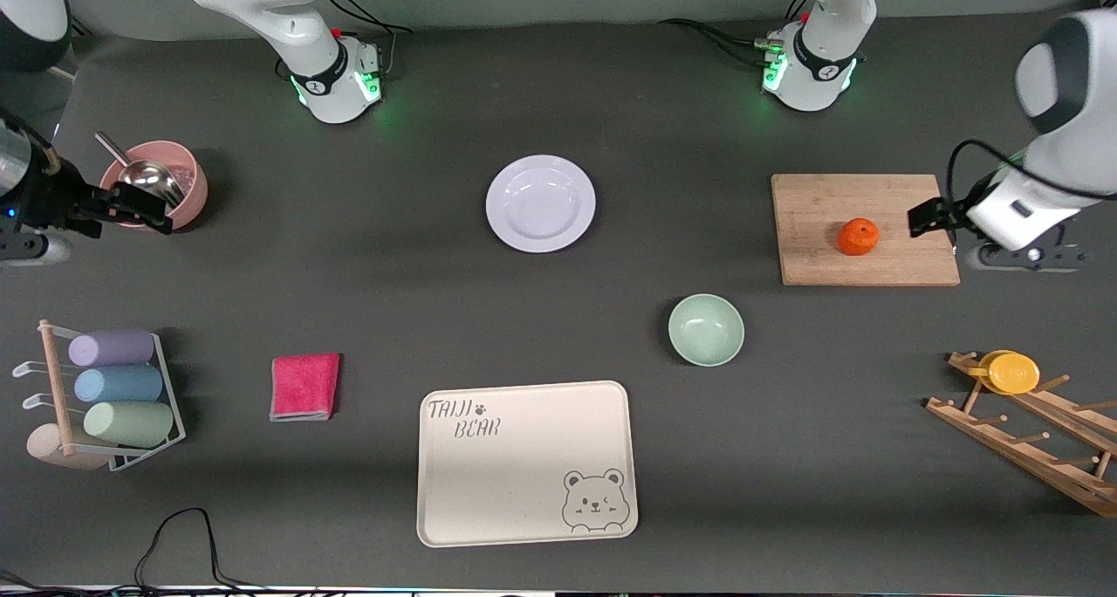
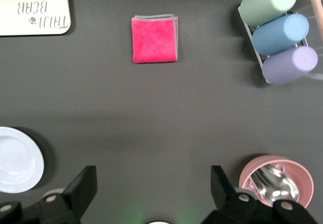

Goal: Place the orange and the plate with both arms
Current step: 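Lower the left gripper onto the orange on the cutting board and grasp it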

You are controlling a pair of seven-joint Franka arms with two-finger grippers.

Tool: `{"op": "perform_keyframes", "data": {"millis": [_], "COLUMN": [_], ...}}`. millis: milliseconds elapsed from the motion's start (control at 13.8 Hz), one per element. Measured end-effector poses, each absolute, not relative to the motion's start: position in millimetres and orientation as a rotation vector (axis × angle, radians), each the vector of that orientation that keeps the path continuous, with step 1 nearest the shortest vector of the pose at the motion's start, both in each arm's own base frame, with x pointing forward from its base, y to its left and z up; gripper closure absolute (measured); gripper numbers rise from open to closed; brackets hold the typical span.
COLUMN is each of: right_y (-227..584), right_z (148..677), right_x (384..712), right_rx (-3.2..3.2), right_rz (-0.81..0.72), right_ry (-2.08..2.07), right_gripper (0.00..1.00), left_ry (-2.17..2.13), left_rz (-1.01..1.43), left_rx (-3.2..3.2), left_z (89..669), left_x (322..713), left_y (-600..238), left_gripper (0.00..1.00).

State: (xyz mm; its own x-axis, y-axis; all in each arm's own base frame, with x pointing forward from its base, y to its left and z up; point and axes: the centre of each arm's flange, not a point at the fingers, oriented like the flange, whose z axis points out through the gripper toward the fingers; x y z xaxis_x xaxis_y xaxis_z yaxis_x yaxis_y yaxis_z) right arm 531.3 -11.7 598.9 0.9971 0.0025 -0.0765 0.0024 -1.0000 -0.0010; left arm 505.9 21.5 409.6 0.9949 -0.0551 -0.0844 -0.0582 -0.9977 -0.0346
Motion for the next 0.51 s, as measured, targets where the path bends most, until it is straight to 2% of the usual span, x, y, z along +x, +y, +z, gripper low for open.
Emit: {"op": "perform_keyframes", "data": {"millis": [291,509], "right_y": [24,55], "right_z": [619,618], "right_x": [491,468], "right_rx": [-3.129,-3.127], "right_rz": [0.082,0.084], "right_ry": [0.047,0.087], "right_gripper": [0.00,0.00], "left_ry": [0.103,0.104], "left_rz": [-0.049,-0.046], "left_rx": [-3.098,-3.119], "left_z": [308,251], "left_x": [461,423], "left_y": [21,20], "left_gripper": [0.00,0.00]}}
